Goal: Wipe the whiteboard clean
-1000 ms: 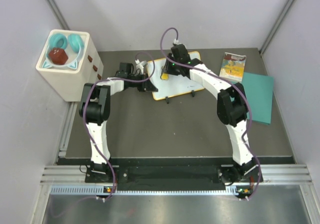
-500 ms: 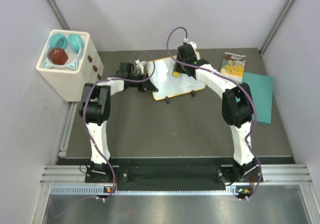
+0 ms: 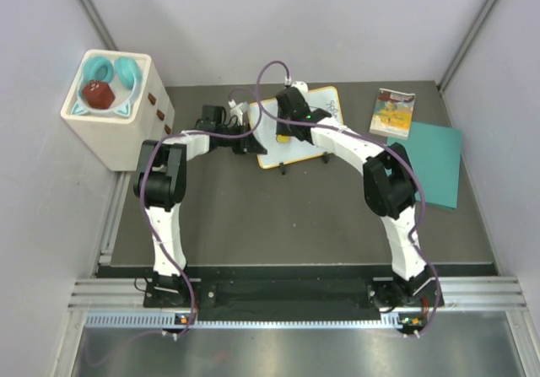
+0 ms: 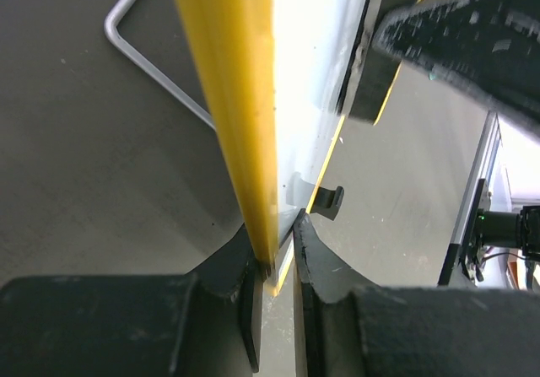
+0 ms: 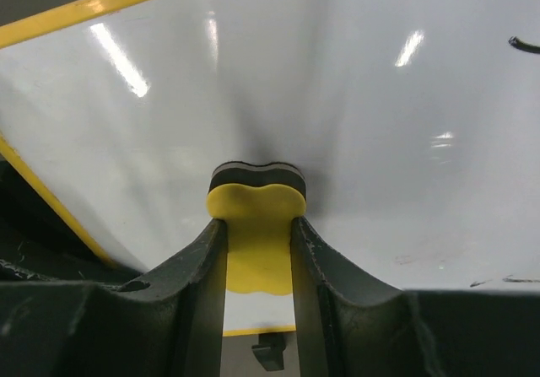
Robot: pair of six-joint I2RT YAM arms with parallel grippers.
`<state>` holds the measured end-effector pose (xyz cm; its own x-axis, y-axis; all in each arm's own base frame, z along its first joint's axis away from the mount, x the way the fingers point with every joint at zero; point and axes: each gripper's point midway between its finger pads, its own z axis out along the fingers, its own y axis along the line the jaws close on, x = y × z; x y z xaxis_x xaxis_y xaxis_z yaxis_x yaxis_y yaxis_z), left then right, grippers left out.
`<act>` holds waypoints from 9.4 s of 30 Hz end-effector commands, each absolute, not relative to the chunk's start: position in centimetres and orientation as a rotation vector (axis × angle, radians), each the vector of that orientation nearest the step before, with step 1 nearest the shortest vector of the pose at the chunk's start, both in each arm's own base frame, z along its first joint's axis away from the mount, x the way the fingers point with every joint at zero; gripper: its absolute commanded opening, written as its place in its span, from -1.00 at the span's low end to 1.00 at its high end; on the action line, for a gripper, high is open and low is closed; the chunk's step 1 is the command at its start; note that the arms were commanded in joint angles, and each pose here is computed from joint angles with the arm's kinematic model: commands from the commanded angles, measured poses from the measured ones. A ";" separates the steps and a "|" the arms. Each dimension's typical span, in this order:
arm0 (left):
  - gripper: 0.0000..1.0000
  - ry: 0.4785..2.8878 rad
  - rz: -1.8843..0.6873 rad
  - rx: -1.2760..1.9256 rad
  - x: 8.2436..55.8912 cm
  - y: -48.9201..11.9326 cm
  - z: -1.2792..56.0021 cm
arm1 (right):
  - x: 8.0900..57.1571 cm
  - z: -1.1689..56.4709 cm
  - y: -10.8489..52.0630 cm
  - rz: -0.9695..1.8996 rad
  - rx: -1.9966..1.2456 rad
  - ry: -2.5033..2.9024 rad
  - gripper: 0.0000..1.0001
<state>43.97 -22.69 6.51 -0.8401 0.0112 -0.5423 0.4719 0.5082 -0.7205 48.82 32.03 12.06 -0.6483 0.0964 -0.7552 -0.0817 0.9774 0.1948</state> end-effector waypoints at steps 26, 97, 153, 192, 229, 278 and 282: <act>-1.00 2.510 -0.934 0.365 43.4 -20.3 -1.1 | 54.3 8.6 19.3 0.120 0.237 2.342 -1.00; -1.00 2.521 -0.924 0.372 43.3 -20.4 -1.3 | 55.0 13.3 12.1 0.264 0.518 2.246 -1.00; -1.00 2.526 -0.921 0.392 43.1 -20.7 -1.3 | 49.5 7.6 13.9 0.379 0.471 2.332 -1.00; -1.00 2.523 -0.916 0.394 43.1 -20.7 -1.3 | 46.5 4.0 13.2 -0.021 0.586 2.403 -1.00; -1.00 2.521 -0.920 0.395 43.1 -20.8 -1.3 | 48.6 6.2 18.9 0.436 0.577 2.236 -1.00; -1.00 2.521 -0.919 0.398 43.1 -20.7 -1.3 | 50.4 10.8 15.1 0.221 0.498 2.054 -1.00; -1.00 2.521 -0.921 0.401 43.1 -20.8 -1.3 | 50.2 10.6 17.8 0.264 0.452 2.060 -1.00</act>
